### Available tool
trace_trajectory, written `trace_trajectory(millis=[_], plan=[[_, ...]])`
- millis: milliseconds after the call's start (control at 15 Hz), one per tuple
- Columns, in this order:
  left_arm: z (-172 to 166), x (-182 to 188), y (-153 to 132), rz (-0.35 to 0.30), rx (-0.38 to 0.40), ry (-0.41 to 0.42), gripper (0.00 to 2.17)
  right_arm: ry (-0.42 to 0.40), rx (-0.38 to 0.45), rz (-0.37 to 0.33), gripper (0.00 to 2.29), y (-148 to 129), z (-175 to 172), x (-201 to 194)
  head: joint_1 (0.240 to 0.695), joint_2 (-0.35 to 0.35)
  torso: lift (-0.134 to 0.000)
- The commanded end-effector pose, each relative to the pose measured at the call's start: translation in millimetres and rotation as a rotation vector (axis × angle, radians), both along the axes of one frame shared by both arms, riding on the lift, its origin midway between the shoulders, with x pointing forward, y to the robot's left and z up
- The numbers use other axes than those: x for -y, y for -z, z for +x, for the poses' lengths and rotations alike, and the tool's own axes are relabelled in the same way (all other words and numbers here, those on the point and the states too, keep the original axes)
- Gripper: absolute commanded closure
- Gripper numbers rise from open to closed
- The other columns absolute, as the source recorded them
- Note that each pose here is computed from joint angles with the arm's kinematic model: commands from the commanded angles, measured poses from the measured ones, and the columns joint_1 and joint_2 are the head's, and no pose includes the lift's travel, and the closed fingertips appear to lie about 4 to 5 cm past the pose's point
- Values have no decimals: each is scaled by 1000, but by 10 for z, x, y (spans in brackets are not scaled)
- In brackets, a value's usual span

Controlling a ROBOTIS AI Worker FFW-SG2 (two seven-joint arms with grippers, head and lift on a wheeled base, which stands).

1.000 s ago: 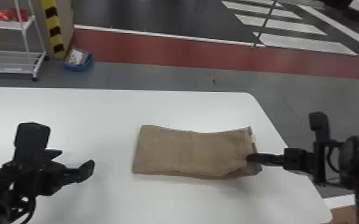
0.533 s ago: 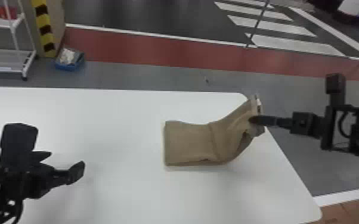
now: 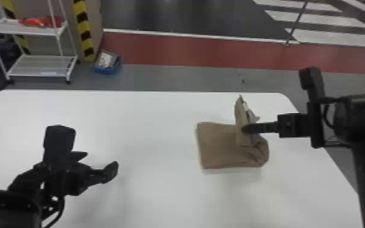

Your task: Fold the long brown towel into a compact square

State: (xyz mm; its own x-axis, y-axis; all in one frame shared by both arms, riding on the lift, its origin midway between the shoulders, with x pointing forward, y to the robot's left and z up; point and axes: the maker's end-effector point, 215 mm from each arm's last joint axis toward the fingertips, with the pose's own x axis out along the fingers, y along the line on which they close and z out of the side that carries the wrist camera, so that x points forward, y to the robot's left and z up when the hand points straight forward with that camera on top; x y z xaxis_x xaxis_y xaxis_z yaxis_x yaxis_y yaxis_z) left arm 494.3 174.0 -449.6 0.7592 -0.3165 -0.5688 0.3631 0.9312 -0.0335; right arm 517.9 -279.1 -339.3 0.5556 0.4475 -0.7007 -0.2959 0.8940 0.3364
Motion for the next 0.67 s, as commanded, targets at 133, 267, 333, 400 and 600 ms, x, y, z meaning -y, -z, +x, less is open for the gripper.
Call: trace_trajectory(millis=[133, 267, 333, 400, 600], plan=[[23, -1, 11, -2, 1, 1, 97, -57, -51, -35, 1636, 262, -66, -377, 695, -98, -124], [22, -16, 19, 0, 0, 0, 97, -72, -65, -43, 1166, 334, -86, -472, 695, -83, -124], [26, -17, 18, -1, 2, -1, 97, -77, -68, -49, 454, 364, -93, -525, 695, -76, -124], [26, -23, 19, 0, 2, -1, 97, -78, -73, -50, 63, 404, -107, -582, 695, -66, -124], [40, -13, 29, -1, 10, 3, 97, -68, -86, -10, 16, 478, -168, -666, 695, -52, -124]])
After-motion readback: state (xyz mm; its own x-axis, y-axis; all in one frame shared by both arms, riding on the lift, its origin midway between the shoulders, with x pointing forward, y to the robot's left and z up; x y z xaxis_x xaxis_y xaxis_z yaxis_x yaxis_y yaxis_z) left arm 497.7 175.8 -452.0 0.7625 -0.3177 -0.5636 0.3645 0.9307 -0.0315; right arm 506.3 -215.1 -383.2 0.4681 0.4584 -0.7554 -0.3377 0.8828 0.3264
